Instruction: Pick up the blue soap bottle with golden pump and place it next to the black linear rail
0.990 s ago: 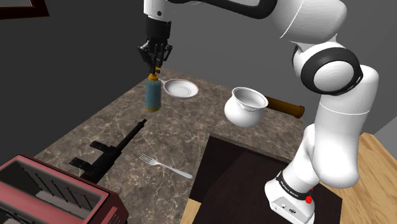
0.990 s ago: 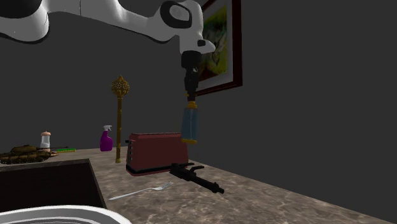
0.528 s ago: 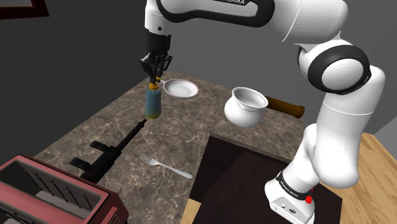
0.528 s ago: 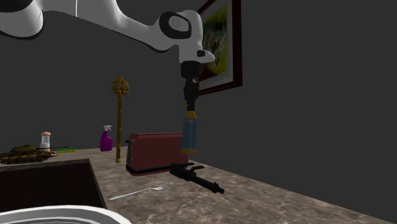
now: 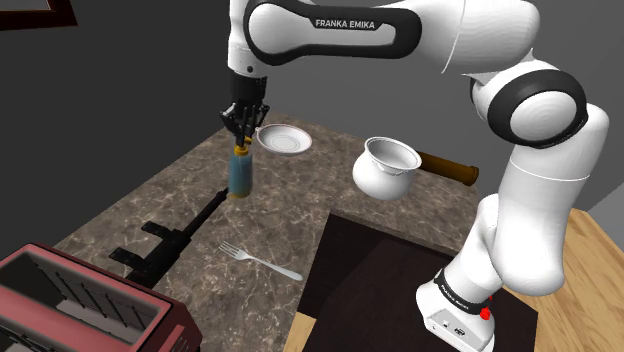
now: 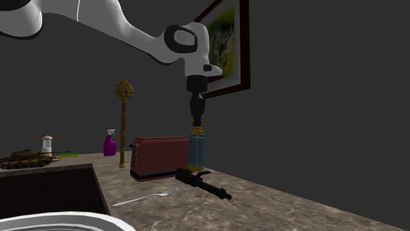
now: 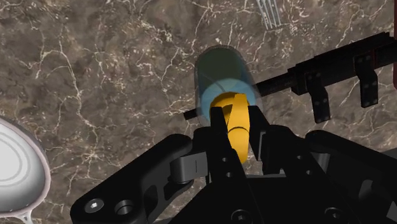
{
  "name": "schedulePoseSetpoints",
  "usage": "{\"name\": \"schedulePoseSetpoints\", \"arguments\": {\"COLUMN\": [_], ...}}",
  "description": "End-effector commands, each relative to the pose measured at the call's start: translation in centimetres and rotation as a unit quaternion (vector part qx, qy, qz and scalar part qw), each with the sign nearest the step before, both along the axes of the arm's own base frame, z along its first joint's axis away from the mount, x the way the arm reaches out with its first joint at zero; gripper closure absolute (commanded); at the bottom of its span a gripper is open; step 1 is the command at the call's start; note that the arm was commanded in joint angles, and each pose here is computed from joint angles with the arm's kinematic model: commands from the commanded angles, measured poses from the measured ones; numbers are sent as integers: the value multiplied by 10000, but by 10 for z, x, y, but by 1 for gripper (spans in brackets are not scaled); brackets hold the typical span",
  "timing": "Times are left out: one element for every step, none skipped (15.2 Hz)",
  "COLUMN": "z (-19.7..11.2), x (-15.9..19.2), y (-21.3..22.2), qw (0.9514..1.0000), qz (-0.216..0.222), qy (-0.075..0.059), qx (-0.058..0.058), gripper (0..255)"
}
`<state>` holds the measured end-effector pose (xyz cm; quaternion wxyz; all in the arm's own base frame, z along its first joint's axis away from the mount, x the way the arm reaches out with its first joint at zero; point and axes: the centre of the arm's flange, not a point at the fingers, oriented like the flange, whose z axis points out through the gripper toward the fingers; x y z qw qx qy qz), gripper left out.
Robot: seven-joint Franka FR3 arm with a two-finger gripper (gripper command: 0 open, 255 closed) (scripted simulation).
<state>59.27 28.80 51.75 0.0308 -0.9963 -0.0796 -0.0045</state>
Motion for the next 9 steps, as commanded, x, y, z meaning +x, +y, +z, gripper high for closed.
{"name": "schedulePoseSetpoints", "arguments": {"z": [-9, -15, -20, -25, -31, -36, -41, -46, -52], "x": [1, 1, 1, 1, 1, 1, 1, 1, 1], "y": [0, 0, 0, 0, 0, 0, 0, 0, 0], "qw": [10000, 10000, 10000, 10000, 10000, 10000, 10000, 10000, 10000], "qz": [0, 0, 0, 0, 0, 0, 0, 0, 0], "qy": [-4, -4, -4, -4, -4, -4, -4, -4, -4], "qx": [2, 2, 2, 2, 2, 2, 2, 2, 2], "gripper": [255, 255, 255, 255, 255, 255, 255, 255, 255]}}
